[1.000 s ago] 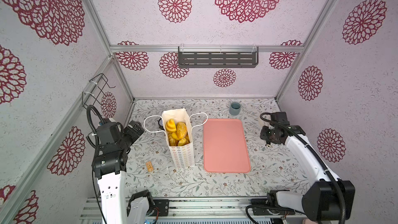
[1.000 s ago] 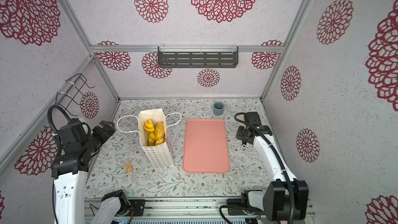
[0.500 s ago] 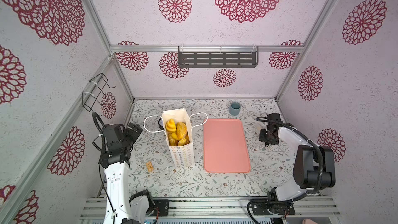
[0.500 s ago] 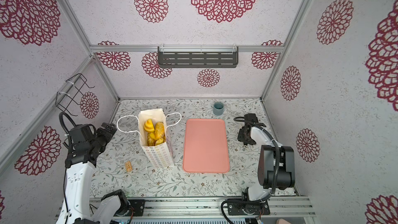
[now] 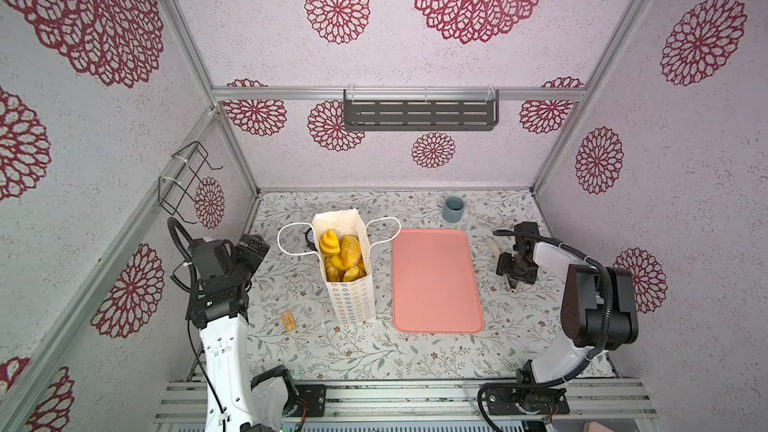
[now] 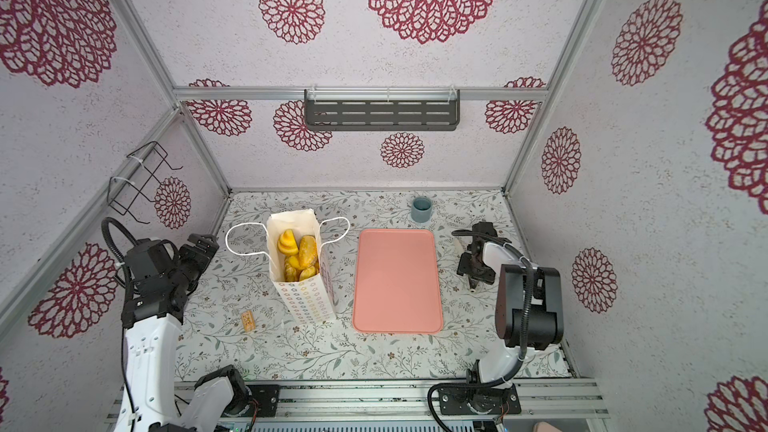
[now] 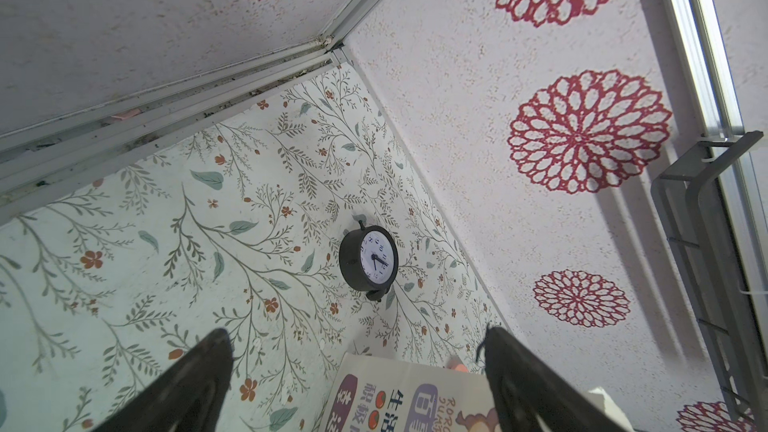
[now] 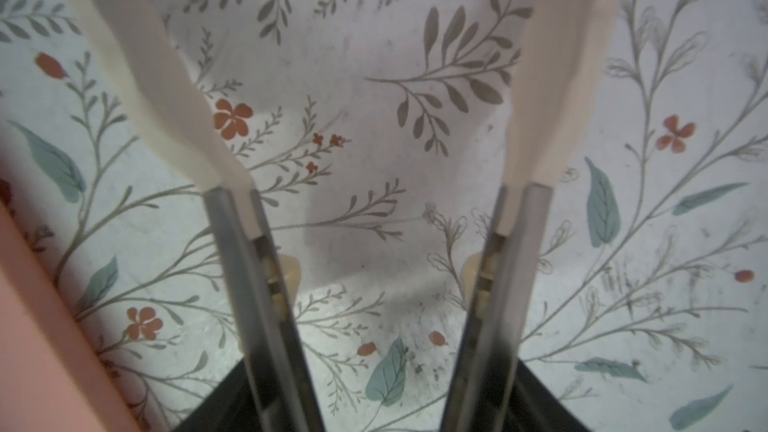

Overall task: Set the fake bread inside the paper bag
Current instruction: 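Set the tongs down beside the tray while the left gripper releases the bag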

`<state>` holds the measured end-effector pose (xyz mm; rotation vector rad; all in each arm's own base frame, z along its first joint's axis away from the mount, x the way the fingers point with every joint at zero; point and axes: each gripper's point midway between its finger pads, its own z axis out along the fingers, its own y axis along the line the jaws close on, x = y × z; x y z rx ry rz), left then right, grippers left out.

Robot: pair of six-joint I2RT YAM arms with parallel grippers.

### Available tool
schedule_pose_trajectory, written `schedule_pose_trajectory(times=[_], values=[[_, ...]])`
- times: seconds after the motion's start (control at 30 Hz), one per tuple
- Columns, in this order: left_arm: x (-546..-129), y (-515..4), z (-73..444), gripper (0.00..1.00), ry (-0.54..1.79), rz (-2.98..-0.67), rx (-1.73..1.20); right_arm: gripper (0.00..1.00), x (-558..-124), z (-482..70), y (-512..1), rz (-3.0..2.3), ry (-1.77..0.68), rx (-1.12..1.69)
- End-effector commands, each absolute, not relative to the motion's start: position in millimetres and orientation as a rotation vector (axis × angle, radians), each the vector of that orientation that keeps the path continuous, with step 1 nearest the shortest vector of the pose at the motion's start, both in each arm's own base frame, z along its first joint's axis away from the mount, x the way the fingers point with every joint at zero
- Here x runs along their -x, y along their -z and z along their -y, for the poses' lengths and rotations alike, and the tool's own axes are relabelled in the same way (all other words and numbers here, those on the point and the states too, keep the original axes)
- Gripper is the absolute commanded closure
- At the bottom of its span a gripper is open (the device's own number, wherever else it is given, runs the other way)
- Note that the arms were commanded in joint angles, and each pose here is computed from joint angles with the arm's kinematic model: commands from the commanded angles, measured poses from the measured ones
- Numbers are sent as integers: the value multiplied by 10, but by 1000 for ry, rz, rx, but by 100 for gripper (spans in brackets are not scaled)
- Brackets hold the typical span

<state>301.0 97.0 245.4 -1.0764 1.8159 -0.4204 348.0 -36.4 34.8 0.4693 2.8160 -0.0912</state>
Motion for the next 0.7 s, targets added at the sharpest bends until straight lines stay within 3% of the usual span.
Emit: schedule_pose_trajectory(times=[0.0, 0.13, 0.17, 0.43, 0.67], values=[[-3043, -2535, -997, 3, 421, -1795, 1043, 24, -3494, 371, -421, -2784, 73, -492], [-3054, -2516, -1027, 3, 402, -1798, 1044, 17, -3502, 375, -515, -2750, 68, -504], [-3057, -2503, -1035, 3, 395, -1802, 1043, 2, -3506, 381, -541, -2742, 72, -505], [-3120, -2452, -1088, 3, 361, -1815, 1049, 1, -3578, 435, -871, -2628, 87, -535], [-3235, -2325, -1126, 3, 219, -1863, 1040, 1, -3716, 553, -1640, -2313, 108, -594]])
